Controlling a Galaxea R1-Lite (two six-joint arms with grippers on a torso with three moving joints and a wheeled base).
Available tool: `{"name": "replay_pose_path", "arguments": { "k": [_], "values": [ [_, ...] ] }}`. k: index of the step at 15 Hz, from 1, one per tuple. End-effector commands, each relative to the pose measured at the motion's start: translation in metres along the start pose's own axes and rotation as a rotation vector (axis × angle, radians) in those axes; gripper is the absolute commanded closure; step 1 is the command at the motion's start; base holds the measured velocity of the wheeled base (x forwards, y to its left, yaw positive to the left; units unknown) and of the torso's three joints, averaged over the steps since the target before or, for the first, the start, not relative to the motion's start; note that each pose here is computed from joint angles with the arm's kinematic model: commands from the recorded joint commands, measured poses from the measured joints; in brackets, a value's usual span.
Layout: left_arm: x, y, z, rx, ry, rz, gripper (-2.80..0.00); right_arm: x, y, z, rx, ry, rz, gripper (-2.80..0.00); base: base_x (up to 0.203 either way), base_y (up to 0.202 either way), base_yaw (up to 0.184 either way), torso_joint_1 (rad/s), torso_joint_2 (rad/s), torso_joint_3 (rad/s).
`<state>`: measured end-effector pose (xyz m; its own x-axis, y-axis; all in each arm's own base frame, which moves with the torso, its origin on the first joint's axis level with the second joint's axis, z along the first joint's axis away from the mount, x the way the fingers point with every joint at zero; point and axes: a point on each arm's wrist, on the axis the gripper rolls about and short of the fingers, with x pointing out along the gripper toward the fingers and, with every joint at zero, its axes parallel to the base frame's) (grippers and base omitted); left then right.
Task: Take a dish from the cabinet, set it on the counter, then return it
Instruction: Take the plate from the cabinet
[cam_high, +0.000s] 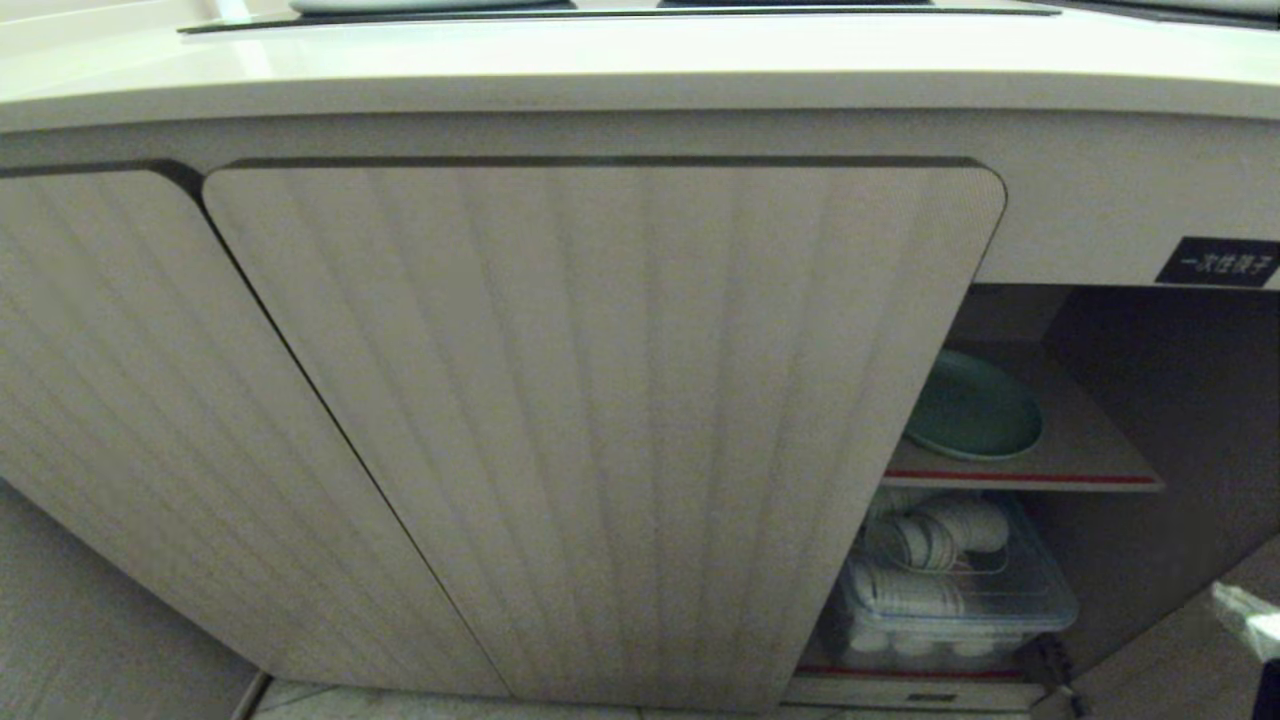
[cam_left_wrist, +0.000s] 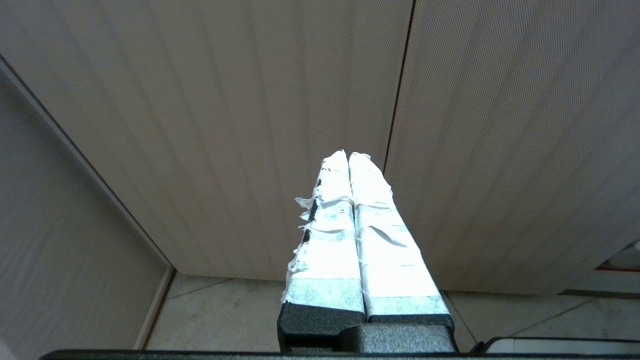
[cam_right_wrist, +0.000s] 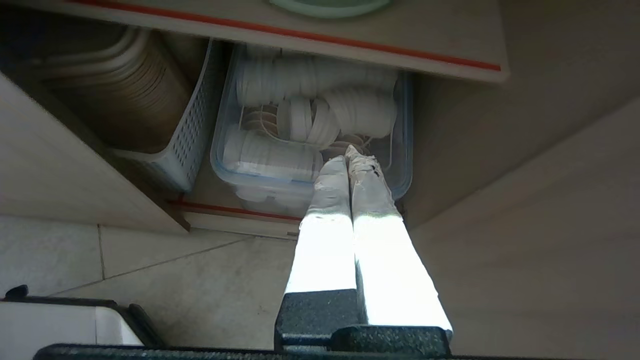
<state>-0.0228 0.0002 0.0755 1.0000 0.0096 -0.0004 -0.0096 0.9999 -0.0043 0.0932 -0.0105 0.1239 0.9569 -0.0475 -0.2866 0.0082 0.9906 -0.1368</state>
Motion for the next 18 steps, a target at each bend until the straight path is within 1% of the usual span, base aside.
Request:
{"name": "replay_pose_path", "arguments": {
  "k": [1, 6, 9, 15, 18],
  "values": [
    [0.0, 0.0, 0.0, 0.0, 0.0, 0.001, 0.0, 0.013, -0.002, 0.007, -0.01, 0.022, 0.005, 0.0, 0.0, 0.0, 0.0, 0.0, 0.0, 0.0],
    [0.0, 0.0, 0.0, 0.0, 0.0, 0.0, 0.0, 0.038, -0.006, 0.015, -0.054, -0.014, -0.002, 0.0, 0.0, 0.0, 0.0, 0.0, 0.0, 0.0],
    [0.0, 0.0, 0.0, 0.0, 0.0, 0.0, 0.0, 0.051, -0.007, 0.015, -0.053, 0.005, 0.001, 0.0, 0.0, 0.0, 0.0, 0.0, 0.0, 0.0],
    [0.0, 0.0, 0.0, 0.0, 0.0, 0.001, 0.0, 0.083, -0.013, 0.032, -0.053, -0.027, -0.013, 0.0, 0.0, 0.0, 0.0, 0.0, 0.0, 0.0],
    [0.0, 0.0, 0.0, 0.0, 0.0, 0.0, 0.0, 0.091, -0.015, 0.032, -0.053, -0.034, -0.018, 0.0, 0.0, 0.0, 0.0, 0.0, 0.0, 0.0]
  ]
}}
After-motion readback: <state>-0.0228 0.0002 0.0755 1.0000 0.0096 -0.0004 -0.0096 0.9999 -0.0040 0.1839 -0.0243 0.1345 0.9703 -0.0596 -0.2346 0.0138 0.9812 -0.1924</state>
